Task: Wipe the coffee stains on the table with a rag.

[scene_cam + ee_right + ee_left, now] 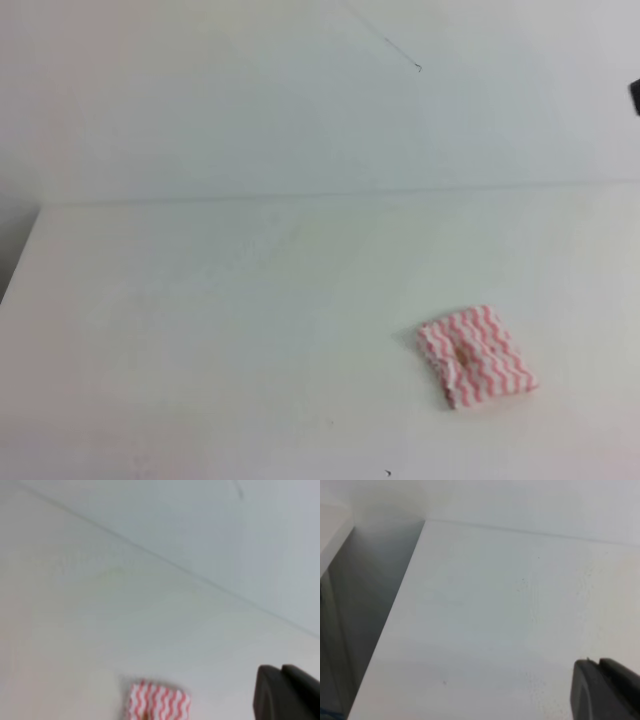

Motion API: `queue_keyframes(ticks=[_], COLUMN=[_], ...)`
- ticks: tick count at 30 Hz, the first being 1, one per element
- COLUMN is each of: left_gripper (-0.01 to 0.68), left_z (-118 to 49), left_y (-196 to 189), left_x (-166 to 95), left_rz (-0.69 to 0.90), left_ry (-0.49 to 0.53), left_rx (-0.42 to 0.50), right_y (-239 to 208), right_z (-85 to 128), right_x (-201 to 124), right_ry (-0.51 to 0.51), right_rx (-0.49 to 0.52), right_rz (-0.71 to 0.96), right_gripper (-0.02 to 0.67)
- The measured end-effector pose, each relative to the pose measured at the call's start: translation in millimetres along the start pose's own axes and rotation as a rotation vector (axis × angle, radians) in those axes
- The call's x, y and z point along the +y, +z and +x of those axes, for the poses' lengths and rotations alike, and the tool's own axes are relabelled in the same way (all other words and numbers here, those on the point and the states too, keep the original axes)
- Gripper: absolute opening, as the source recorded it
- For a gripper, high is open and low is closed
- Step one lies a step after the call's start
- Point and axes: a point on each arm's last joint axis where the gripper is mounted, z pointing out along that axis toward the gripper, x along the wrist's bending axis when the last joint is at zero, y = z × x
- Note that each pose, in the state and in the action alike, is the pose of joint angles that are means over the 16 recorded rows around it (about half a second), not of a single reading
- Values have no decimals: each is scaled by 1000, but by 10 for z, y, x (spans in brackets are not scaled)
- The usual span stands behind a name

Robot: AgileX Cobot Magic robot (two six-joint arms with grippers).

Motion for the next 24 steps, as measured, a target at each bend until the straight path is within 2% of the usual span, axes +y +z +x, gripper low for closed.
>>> queue_keyframes(ticks=[4, 9, 17, 24], left_gripper=[0, 0, 0, 0], left_z=[0, -2, -3, -1], left_y=[0, -2, -3, -2], left_x=[0, 7, 14, 7], left_rz=[0, 0, 0, 0], left_ry=[0, 0, 1, 2], left_rx=[0, 0, 1, 1], right_y=[-517, -854, -951, -929], right_z=[53, 157, 313, 368], right_x=[-265, -873, -1861, -2231], right_ry=[14, 33, 33, 8], right_rx=[-28, -55, -99, -131], right_rz=[-157, -317, -543, -664], right_gripper=[3, 2, 1, 1])
